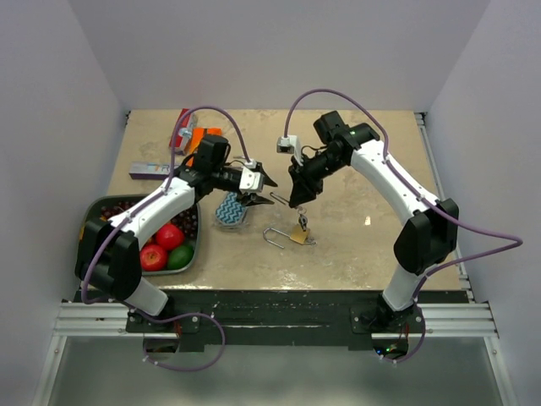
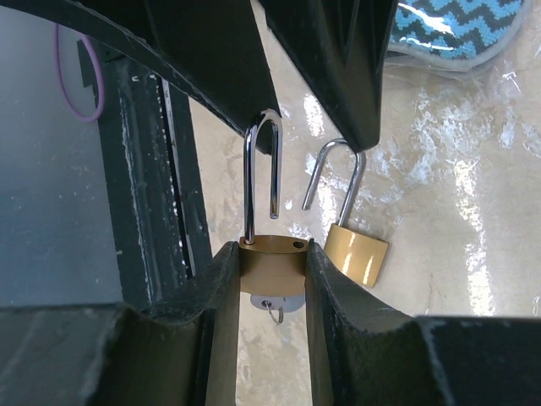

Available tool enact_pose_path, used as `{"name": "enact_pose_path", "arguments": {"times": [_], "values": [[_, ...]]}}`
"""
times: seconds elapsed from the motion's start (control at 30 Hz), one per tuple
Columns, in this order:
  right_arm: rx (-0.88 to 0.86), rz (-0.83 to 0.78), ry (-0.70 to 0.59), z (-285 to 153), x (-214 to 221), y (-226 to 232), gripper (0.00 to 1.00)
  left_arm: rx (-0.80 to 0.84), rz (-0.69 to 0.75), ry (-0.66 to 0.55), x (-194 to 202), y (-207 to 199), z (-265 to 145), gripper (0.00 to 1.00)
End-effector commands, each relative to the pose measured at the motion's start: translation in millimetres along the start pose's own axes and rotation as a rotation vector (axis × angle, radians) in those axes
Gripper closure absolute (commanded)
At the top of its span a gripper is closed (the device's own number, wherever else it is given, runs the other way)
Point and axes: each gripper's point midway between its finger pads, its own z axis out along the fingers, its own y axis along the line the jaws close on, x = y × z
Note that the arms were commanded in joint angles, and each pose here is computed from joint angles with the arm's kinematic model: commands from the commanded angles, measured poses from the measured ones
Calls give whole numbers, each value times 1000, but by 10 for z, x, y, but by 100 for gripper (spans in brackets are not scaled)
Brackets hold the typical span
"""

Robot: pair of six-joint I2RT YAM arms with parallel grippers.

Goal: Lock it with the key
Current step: Lock the lock.

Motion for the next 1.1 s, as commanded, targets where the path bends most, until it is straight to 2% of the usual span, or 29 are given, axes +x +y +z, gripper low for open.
{"name": "enact_pose_path", "arguments": {"times": [0.0,0.1,0.37,0.8,0.9,1.03,1.07], "values": [[-1,-94,-19,-122,-159,141,100,33,111,-63,-233,-72,37,50],[-1,-110,-14,-109,-159,146,100,31,100,-60,-227,-70,53,59],[-22,-118,11,-62,-122,134,100,47,91,-75,-285,-122,101,57],[-50,-100,24,-15,-123,106,100,50,112,-80,-324,-119,106,68],[-53,-93,19,-10,-136,106,100,59,112,-81,-332,-133,115,74],[-73,-81,10,9,-160,130,100,67,106,-77,-323,-150,118,99],[-73,-81,3,1,-184,138,100,62,101,-73,-327,-144,112,100]]}}
